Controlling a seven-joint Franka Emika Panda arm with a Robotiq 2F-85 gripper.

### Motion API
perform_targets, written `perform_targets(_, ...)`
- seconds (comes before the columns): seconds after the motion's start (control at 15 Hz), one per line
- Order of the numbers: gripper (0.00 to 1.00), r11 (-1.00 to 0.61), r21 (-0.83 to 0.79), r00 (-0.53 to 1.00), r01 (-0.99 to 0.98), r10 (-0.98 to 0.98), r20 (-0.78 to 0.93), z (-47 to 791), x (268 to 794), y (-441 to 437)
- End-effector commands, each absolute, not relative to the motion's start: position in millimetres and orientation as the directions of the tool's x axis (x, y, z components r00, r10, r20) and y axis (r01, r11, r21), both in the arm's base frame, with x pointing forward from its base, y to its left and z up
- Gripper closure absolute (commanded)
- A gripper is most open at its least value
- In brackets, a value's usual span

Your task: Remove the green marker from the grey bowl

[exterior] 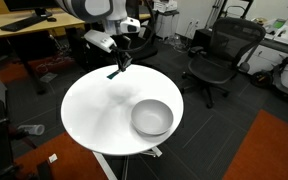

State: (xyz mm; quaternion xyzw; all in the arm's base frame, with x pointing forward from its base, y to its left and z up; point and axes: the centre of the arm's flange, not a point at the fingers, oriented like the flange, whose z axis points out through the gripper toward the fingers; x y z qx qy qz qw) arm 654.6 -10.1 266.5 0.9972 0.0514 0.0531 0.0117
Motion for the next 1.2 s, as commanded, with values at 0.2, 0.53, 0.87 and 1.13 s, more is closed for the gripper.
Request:
perform_targets(0.2, 0.95, -0.997, 0.013, 0.988, 0.079, 0.080, 0.129, 217, 686, -20)
perform_targets(0.53, 0.95, -0.998, 0.009, 0.992, 0.067, 0.068, 0.109, 185, 696, -28)
perform_targets(0.87, 0.95, -0.998, 0.004, 0.994, 0.061, 0.061, 0.089, 160, 702, -30)
perform_targets(1.13, 0.55, -0.998, -0.001, 0.996, 0.060, 0.060, 0.071, 148, 700, -29)
